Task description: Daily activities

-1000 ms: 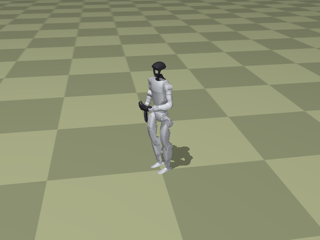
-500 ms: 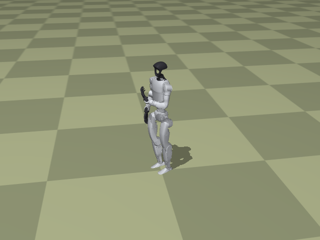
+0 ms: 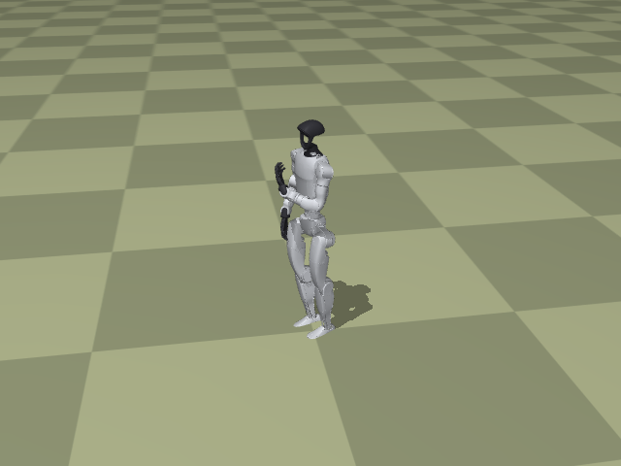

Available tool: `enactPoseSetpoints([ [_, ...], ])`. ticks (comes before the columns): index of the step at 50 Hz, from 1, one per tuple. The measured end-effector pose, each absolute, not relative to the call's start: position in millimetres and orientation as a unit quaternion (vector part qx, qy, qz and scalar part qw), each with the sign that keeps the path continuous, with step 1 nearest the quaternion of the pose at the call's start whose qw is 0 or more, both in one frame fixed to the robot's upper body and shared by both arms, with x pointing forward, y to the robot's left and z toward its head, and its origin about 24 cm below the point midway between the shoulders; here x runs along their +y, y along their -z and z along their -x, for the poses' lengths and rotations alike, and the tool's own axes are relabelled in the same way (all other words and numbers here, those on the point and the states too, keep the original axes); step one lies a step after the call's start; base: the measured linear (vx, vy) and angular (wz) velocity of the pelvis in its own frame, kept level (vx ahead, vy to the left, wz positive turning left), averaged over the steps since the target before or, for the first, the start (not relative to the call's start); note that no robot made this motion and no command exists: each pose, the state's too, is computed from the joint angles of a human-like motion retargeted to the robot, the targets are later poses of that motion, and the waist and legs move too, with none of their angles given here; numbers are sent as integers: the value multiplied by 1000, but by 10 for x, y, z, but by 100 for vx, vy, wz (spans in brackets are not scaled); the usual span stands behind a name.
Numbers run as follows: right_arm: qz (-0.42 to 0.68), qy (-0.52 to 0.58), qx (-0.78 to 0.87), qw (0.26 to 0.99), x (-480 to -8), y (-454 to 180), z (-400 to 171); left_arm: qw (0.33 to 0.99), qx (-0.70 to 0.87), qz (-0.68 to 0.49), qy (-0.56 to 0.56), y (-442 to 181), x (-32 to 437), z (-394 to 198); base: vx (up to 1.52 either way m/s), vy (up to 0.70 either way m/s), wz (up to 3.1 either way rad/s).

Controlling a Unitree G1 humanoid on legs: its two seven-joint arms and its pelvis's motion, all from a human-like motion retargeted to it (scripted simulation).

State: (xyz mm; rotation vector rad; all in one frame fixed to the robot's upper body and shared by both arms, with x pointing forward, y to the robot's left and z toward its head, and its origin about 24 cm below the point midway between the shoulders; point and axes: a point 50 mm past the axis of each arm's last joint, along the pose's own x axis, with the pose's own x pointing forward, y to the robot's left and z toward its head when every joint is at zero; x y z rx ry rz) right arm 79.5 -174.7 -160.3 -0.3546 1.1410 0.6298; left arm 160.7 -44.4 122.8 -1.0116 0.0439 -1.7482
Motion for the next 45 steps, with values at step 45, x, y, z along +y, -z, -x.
enactPoseSetpoints([
  [45, 284, -365, 486, 742, -1728, 1598, -856, 717, 105, 256, 639, -444, -291, -1825, 0, 0, 0],
])
